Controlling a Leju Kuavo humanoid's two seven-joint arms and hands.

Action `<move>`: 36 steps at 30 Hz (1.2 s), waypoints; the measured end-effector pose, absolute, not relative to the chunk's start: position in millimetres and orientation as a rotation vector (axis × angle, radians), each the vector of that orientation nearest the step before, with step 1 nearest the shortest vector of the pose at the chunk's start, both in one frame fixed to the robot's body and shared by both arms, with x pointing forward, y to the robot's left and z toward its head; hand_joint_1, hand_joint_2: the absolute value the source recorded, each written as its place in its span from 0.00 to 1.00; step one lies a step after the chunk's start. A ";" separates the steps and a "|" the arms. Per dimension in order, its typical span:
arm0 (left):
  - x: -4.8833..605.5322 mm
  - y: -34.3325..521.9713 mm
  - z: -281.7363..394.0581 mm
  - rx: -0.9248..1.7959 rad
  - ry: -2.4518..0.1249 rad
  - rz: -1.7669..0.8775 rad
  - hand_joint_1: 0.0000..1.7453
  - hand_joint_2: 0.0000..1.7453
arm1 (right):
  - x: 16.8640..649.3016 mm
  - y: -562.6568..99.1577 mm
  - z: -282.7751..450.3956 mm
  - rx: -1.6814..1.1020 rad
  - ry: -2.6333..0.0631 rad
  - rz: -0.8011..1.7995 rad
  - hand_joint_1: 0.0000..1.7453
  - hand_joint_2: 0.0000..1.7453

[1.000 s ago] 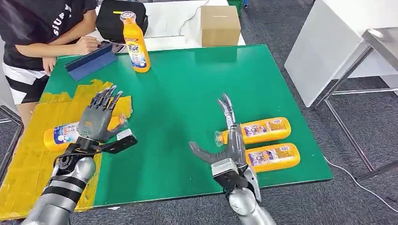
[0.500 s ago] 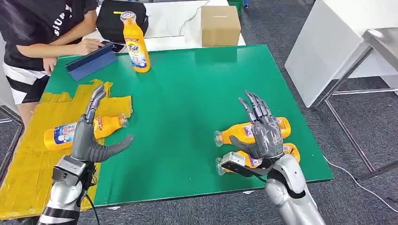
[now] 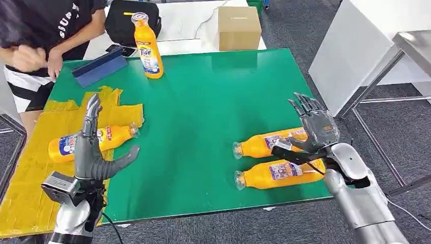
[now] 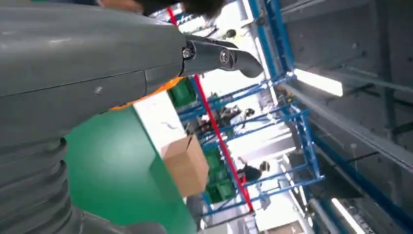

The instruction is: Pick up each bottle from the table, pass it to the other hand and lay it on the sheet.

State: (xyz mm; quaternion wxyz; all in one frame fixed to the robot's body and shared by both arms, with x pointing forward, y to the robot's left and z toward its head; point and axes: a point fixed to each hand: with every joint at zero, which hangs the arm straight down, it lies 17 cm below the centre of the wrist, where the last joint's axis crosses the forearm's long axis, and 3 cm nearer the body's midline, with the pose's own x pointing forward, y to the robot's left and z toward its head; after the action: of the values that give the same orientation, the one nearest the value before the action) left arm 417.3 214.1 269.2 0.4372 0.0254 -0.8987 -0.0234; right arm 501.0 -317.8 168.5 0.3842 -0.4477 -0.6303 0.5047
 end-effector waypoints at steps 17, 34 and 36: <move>432.0 202.5 241.7 -0.008 -2.139 -0.039 0.00 1.00 | 536.5 -343.3 108.5 -1.101 -1.364 1.403 0.00 1.00; 438.7 197.9 232.7 -0.033 -2.107 -0.029 0.00 1.00 | 549.4 -336.9 98.6 -1.066 -1.340 1.394 0.00 1.00; 438.9 198.0 232.1 -0.036 -2.105 -0.028 0.00 1.00 | 549.7 -336.9 96.5 -1.058 -1.337 1.391 0.00 1.00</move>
State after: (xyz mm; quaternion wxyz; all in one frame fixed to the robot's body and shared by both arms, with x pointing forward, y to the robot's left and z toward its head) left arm 438.9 198.0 232.1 0.4952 -0.0147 -0.8686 -0.0114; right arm 549.7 -336.9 96.5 0.4535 -0.4285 -0.5416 0.5633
